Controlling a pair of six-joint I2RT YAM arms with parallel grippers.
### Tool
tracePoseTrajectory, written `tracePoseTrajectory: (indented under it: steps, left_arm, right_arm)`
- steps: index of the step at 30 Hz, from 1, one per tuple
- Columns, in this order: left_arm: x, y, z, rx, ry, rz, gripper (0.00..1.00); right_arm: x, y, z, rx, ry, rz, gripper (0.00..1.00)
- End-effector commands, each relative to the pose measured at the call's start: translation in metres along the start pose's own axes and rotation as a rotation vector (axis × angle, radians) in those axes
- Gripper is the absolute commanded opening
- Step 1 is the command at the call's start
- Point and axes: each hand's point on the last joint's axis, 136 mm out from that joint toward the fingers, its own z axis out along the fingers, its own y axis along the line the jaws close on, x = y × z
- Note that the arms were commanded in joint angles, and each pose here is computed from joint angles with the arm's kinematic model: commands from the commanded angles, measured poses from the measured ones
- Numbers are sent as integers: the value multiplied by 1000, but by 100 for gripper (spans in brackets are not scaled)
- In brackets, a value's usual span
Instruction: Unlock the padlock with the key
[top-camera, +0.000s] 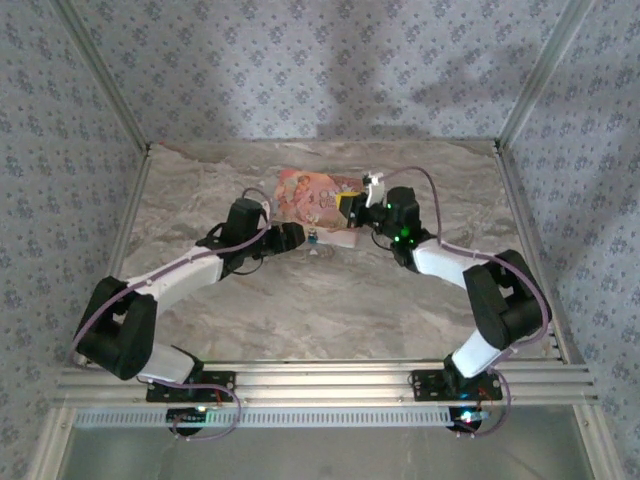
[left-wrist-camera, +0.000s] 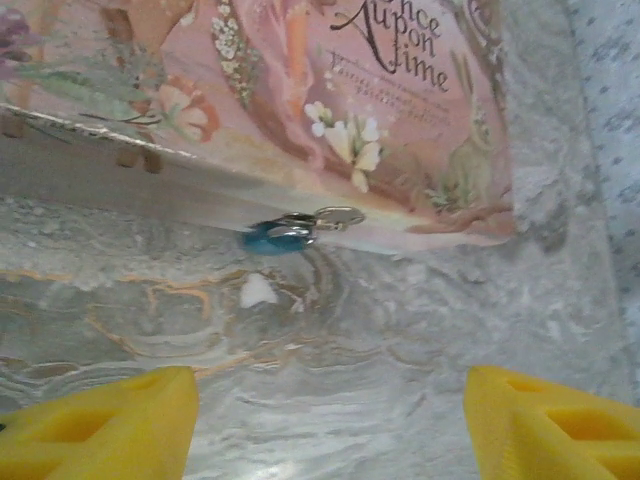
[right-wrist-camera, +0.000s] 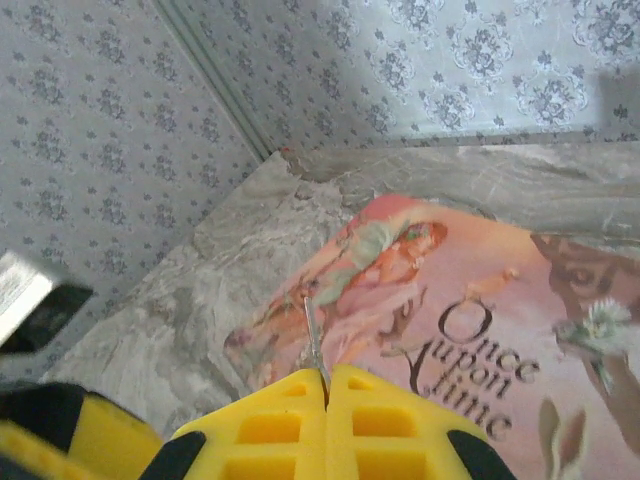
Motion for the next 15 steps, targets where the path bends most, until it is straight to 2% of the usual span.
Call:
tracePoseTrajectory:
  steps: [1, 7, 15]
  left_arm:
    - [4, 16, 4, -56, -16, 142, 71]
    - [5, 21, 11, -40, -49, 217, 71]
    - [4, 16, 20, 11, -69, 295, 71]
  right_arm:
    - [25, -21, 15, 52, 132, 32, 0]
    - [45, -39, 25, 96, 211, 95, 0]
    - [82, -47, 15, 142, 307, 137, 0]
